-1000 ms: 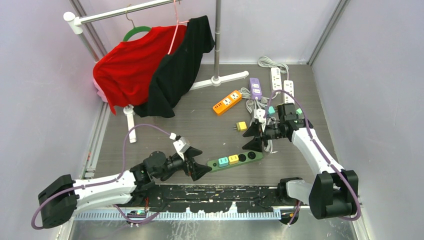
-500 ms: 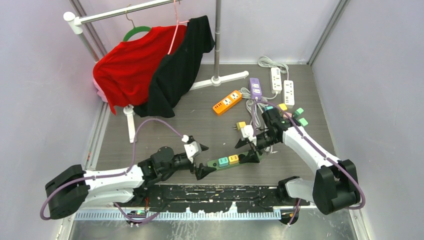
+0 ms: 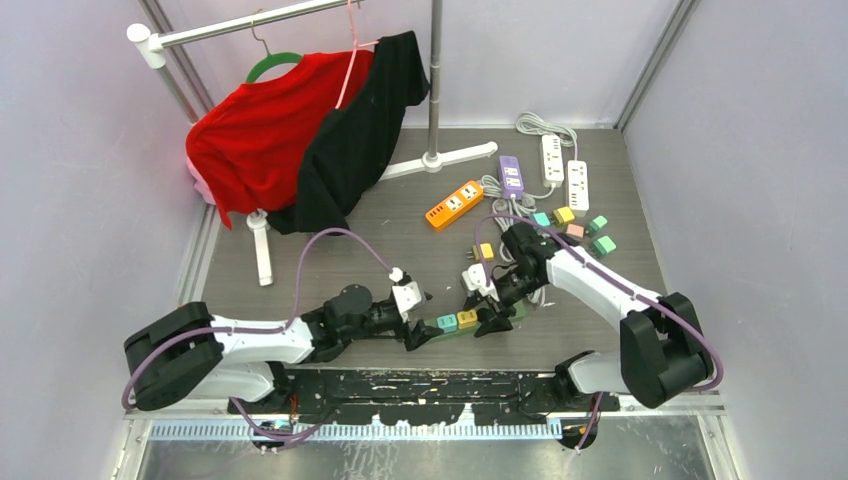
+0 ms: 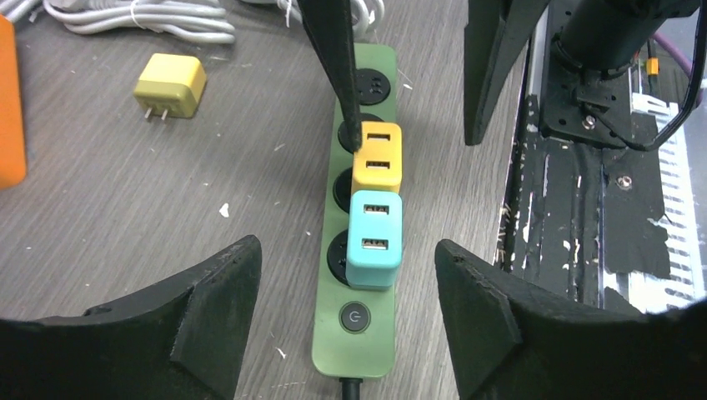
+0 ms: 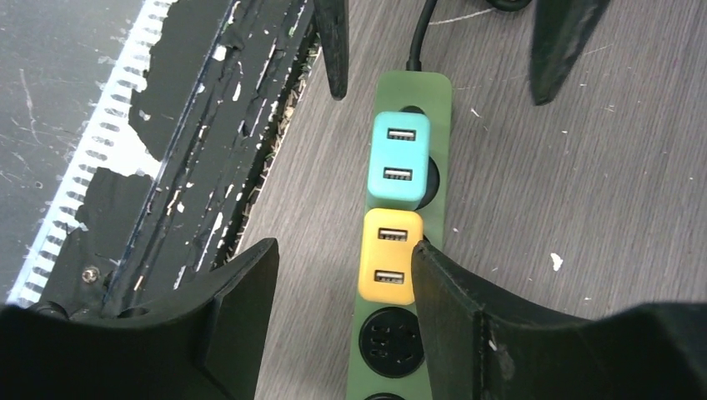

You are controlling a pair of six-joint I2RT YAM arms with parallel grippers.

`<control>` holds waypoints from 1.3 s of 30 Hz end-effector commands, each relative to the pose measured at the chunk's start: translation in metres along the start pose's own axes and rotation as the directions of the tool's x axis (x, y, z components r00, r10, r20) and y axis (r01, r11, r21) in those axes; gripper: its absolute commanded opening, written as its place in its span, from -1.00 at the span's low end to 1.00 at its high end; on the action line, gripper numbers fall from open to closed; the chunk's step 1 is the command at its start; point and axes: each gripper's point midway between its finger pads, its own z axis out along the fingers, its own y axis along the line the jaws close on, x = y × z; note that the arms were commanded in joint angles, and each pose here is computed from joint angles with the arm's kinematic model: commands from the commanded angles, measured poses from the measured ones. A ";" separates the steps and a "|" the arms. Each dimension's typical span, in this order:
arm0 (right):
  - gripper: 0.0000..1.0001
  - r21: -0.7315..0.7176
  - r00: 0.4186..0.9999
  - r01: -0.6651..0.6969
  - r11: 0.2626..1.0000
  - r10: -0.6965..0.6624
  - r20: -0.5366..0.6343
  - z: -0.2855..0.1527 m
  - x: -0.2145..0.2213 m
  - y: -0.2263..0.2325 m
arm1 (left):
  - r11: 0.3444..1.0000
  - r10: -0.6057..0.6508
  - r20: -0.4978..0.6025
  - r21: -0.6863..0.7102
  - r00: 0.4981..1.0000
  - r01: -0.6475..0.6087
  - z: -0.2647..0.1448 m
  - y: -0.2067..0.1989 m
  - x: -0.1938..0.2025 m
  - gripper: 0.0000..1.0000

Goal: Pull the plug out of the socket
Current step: Remove the plug from the socket.

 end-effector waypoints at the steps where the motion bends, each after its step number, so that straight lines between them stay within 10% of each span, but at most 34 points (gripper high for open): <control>1: 0.28 0.025 0.998 0.005 1.000 -0.003 -0.056 0.000 0.003 -0.013 | 0.999 0.013 0.113 0.033 0.994 -0.017 0.011 -0.005 -0.036 0.47; 12: 0.21 0.061 0.991 0.025 0.998 -0.017 -0.132 0.016 0.009 -0.023 | 0.998 -0.022 0.036 0.067 0.999 0.019 0.034 -0.010 -0.006 0.16; 27: -0.70 0.092 0.987 0.030 0.995 -0.016 -0.157 0.015 0.010 -0.026 | 0.996 -0.040 0.024 0.084 0.999 0.038 0.045 -0.015 0.017 -0.94; 39: -0.98 0.149 0.995 -0.070 0.986 0.080 -0.062 0.007 -0.004 -0.042 | 0.998 -0.008 -0.094 0.058 0.996 0.014 0.035 -0.012 0.056 -1.00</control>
